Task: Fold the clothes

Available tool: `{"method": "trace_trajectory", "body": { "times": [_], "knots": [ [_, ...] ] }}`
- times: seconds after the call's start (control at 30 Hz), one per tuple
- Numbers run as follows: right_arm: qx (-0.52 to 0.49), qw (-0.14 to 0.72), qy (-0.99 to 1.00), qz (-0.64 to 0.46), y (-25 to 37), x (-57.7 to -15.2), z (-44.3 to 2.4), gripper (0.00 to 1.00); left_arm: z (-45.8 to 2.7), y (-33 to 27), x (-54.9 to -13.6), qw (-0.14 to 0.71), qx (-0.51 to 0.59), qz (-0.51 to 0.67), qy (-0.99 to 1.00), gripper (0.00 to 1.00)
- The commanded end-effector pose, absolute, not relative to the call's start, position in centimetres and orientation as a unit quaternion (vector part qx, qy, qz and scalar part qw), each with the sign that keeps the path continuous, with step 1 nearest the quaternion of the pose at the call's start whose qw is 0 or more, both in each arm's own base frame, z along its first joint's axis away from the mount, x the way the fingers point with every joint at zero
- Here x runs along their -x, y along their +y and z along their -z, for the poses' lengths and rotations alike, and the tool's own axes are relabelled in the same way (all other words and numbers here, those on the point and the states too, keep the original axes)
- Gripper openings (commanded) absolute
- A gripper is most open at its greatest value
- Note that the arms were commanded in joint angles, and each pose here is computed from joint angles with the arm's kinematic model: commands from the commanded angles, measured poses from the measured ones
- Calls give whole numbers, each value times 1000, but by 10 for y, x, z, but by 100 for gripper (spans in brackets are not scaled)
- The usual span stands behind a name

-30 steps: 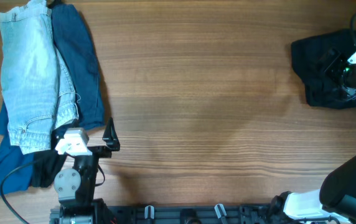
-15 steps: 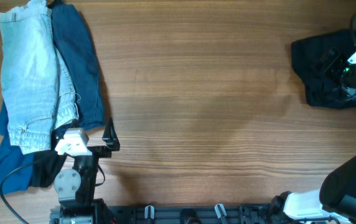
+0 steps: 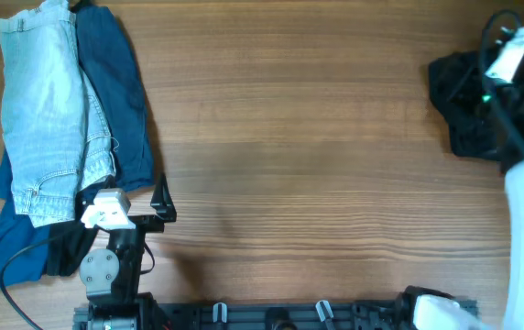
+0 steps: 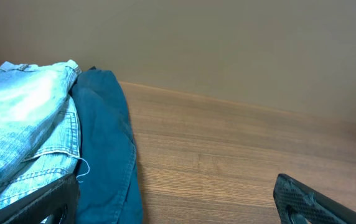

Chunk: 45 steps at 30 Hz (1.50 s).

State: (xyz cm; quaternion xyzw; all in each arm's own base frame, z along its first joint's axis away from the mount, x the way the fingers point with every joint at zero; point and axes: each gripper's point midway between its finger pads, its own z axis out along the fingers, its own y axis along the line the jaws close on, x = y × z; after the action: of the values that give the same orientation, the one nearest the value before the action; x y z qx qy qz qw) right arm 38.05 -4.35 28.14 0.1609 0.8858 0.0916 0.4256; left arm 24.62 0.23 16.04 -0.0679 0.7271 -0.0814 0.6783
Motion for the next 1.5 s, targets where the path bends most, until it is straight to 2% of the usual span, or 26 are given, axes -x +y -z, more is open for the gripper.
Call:
{"method": "trace_trajectory", "body": {
  "times": [0.0,0.1,0.2,0.3,0.43,0.73,0.93,1.47],
  "knots": [
    [-73,515,849,-88,6,-355,-340,100,-158,4,-246,678,74,79,727,100],
    [-23,640,758,-121,35,-337,-373,100,-158,4,-246,678,74,79,727,100],
    [-28,705,694,-142,34,-307,-346,100,-158,4,-246,678,74,79,727,100],
    [-61,696,694,-174,33,-280,-273,100,-158,4,-246,678,74,79,727,100],
    [-66,682,708,-173,32,-264,-214,100,-158,4,-246,678,74,79,727,100],
    [-85,665,731,-129,17,-254,-157,100,-158,4,-246,678,74,79,727,100],
    [65,710,700,-39,28,-245,-178,100,-158,4,-246,678,74,79,727,100],
    [69,704,706,-34,27,-246,-174,100,-158,4,-246,678,74,79,727,100]
  ]
}}
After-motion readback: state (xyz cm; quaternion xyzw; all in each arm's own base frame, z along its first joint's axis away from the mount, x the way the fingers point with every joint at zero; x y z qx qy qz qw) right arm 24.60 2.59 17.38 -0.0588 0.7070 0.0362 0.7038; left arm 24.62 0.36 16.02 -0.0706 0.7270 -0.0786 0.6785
